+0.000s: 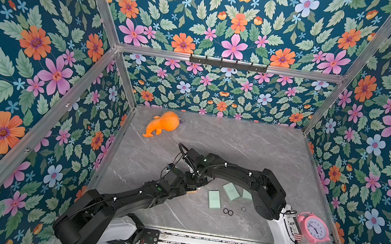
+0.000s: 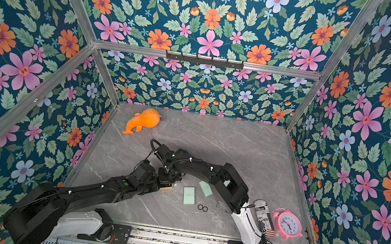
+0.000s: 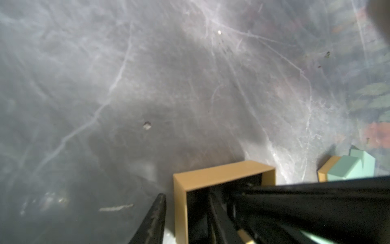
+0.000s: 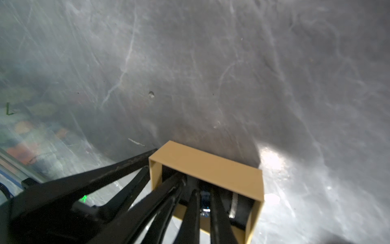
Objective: Take the rings out of the lift-off lid box
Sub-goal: Take out the ring from the jewelry box.
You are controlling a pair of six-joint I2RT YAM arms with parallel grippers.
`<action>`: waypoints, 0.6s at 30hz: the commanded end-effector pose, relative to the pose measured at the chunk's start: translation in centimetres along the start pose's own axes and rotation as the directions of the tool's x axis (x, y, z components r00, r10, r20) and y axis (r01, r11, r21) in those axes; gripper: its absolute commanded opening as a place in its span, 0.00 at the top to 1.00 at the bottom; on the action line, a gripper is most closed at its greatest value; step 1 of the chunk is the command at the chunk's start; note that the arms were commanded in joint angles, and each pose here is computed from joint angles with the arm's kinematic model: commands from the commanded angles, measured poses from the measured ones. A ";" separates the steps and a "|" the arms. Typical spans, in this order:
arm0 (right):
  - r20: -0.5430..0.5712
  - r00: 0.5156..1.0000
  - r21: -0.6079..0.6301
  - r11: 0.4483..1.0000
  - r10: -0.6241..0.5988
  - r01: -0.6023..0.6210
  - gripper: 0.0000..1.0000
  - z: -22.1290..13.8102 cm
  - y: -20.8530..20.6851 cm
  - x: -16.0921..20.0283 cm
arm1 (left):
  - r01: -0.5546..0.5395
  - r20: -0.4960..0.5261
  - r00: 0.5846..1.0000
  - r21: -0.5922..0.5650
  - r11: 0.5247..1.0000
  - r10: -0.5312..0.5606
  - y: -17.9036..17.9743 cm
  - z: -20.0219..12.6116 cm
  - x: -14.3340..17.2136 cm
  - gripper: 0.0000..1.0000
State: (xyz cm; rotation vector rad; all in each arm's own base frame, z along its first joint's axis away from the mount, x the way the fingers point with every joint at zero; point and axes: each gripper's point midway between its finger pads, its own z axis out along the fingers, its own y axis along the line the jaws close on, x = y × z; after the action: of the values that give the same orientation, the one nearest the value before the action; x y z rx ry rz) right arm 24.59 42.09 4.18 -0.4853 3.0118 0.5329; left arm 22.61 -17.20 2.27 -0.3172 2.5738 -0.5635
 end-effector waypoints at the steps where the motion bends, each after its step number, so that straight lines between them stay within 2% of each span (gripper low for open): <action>1: 0.009 1.000 -0.032 0.999 -0.001 0.001 0.93 -0.5 0.8 -0.2 | -0.015 -0.044 0.999 -0.043 0.999 0.013 1.4 0.3 1.3 0.64; 18: 0.027 1.000 -0.055 0.998 0.009 -0.008 0.93 -0.9 0.9 -0.4 | -0.024 -0.094 0.995 -0.071 0.997 0.018 3.3 1.2 3.4 0.71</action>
State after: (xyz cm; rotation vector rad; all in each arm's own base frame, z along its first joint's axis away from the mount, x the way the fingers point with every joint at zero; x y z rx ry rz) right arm 24.58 42.01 4.45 -0.4756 3.0026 0.5562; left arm 23.24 -17.78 1.60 -0.3039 2.5045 -0.6231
